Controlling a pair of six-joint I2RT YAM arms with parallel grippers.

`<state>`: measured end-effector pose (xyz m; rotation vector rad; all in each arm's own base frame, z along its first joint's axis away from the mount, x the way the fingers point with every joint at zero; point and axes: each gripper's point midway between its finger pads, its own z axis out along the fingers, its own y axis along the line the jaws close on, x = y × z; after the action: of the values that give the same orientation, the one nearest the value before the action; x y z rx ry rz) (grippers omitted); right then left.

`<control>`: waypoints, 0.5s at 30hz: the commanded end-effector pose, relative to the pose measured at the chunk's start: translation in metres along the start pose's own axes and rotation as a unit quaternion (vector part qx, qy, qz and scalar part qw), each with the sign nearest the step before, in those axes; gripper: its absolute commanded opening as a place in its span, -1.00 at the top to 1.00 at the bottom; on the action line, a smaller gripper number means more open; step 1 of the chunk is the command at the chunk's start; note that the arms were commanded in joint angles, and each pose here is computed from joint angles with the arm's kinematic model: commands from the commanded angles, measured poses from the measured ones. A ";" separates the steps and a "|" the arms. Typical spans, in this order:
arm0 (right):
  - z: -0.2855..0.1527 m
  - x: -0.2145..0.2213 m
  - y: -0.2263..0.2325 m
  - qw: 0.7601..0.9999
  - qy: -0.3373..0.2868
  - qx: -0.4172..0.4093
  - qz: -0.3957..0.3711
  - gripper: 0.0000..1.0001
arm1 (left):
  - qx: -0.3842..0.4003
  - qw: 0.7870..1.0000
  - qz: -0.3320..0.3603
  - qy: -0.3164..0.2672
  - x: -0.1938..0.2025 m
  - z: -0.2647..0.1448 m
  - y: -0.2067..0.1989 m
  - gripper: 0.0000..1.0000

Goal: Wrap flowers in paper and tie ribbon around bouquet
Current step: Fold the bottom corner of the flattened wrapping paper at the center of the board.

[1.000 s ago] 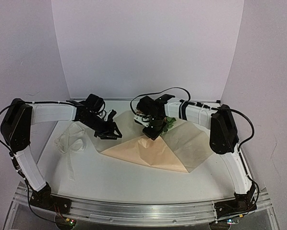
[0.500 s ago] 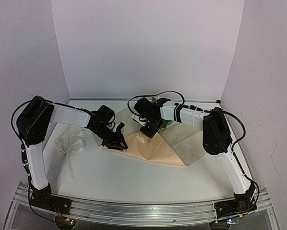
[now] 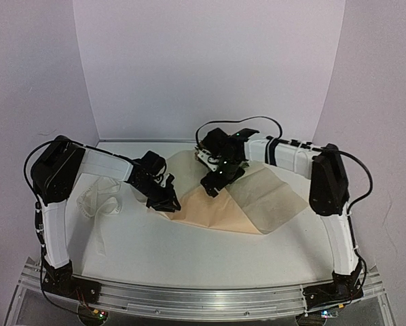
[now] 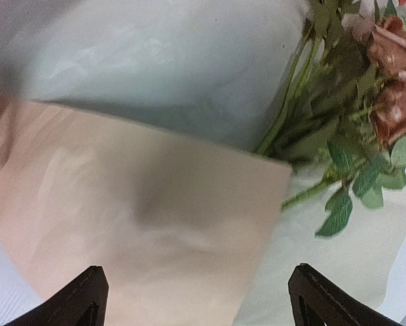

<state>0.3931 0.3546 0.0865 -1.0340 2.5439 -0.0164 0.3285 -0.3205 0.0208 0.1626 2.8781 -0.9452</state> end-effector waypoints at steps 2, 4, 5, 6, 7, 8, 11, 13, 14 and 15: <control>-0.074 0.022 -0.009 0.983 -0.011 -0.104 0.153 -0.97 | -0.022 0.999 -0.029 -0.012 -0.007 0.007 0.011 0.48; -0.072 0.041 -0.006 0.977 0.012 -0.126 0.173 -0.97 | -0.022 0.999 -0.032 -0.011 -0.005 0.006 0.011 0.48; -0.071 0.048 -0.005 0.975 0.021 -0.134 0.178 -0.97 | -0.021 0.999 -0.033 -0.012 -0.006 0.006 0.010 0.48; -0.070 0.055 -0.004 0.973 0.029 -0.140 0.182 -0.97 | -0.022 0.999 -0.035 -0.013 -0.005 0.005 0.011 0.48; -0.067 0.062 -0.004 0.971 0.038 -0.144 0.186 -0.97 | -0.022 0.999 -0.036 -0.014 -0.005 0.005 0.011 0.48; -0.063 0.068 -0.004 0.968 0.048 -0.151 0.194 -0.97 | -0.022 0.999 -0.036 -0.014 -0.004 0.004 0.011 0.48; -0.052 0.075 -0.002 0.950 0.069 -0.192 0.237 -0.97 | -0.024 0.999 -0.043 -0.013 -0.001 0.005 0.014 0.49; -0.045 0.074 0.001 0.937 0.082 -0.220 0.259 -0.90 | -0.023 0.999 -0.047 -0.010 0.001 0.007 0.016 0.50; -0.043 0.073 0.005 0.931 0.086 -0.234 0.266 -0.84 | -0.024 0.998 -0.049 -0.008 0.003 0.008 0.017 0.50; -0.041 0.071 0.007 0.928 0.090 -0.241 0.270 -0.75 | -0.024 0.998 -0.050 -0.008 0.004 0.008 0.017 0.51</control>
<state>0.3324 0.2883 0.1029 -0.5500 2.9235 0.5061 0.3304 -0.3206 0.0198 0.0537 2.8913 -0.9555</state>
